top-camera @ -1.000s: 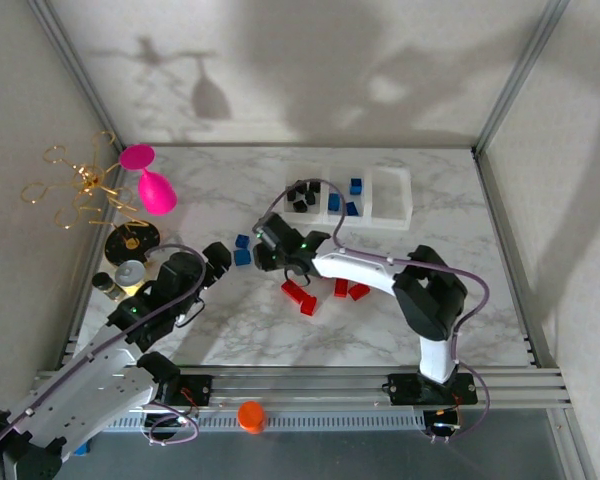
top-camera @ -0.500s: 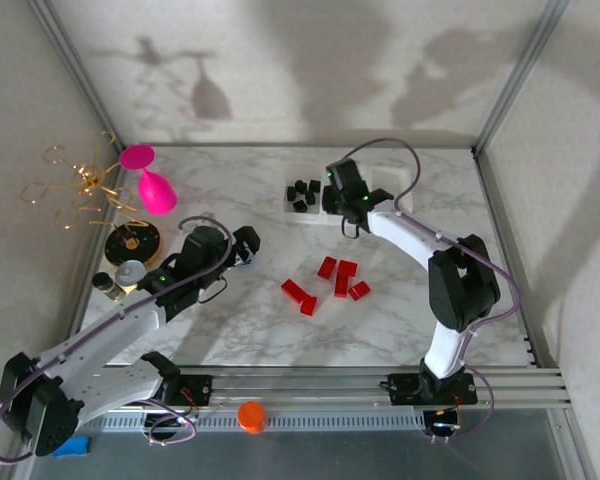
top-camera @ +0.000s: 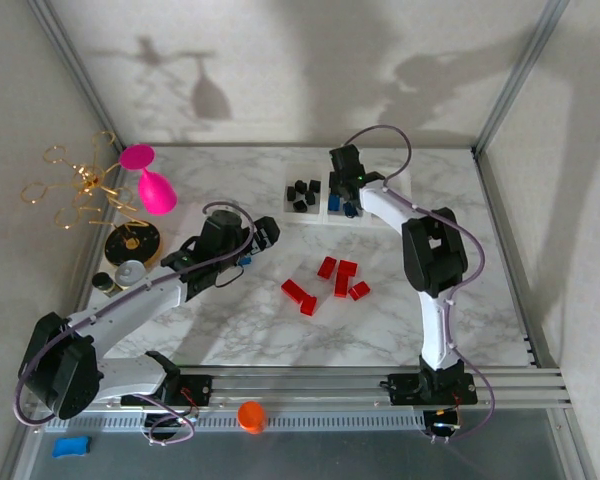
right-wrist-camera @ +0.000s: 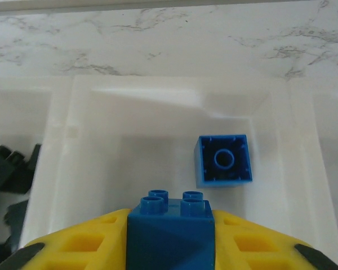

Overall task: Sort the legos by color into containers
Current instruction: Place the lego in the container, then pick up the lego from the center of the table.

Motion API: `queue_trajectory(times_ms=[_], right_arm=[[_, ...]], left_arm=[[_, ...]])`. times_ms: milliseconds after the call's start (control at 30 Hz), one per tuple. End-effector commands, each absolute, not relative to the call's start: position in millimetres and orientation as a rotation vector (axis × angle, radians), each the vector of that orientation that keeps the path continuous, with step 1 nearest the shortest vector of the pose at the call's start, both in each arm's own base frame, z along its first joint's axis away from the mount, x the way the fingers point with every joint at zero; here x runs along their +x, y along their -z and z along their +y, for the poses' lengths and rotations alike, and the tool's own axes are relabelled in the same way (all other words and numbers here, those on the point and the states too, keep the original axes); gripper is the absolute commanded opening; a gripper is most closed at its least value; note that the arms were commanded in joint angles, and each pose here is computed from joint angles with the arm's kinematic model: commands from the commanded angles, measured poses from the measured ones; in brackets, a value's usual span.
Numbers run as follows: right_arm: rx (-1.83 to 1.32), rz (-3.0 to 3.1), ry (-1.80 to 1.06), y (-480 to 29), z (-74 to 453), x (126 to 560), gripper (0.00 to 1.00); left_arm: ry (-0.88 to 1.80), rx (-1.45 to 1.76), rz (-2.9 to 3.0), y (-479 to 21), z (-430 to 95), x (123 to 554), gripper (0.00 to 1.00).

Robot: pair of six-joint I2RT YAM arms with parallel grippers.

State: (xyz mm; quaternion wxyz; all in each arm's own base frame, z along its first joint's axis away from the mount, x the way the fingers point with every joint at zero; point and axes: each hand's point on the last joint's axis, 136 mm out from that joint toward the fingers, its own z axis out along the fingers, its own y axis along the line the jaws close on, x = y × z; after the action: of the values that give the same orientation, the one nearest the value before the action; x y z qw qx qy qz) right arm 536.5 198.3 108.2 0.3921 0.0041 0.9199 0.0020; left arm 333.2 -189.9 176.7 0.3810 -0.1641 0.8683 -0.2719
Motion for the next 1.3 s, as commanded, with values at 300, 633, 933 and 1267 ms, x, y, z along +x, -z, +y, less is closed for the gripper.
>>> queue_trajectory(times_ms=[300,633,933,1267], right_arm=[[-0.018,2.260,0.000,-145.3,197.9,539.6,0.50],[-0.069,2.295,-0.162,-156.1,236.3,476.8,0.58],[-0.189,2.350,-0.308,-143.1,304.0,417.9,0.66],[-0.289,2.388,-0.422,-120.0,379.7,376.7,0.73]], left_arm=[[0.699,-0.391,2.152,-201.1,-190.2,338.0,1.00],[0.639,-0.443,2.128,-203.6,-169.8,327.5,1.00],[0.563,-0.530,2.128,-190.1,-140.4,304.9,1.00],[0.484,-0.638,2.095,-181.7,-104.6,281.7,1.00]])
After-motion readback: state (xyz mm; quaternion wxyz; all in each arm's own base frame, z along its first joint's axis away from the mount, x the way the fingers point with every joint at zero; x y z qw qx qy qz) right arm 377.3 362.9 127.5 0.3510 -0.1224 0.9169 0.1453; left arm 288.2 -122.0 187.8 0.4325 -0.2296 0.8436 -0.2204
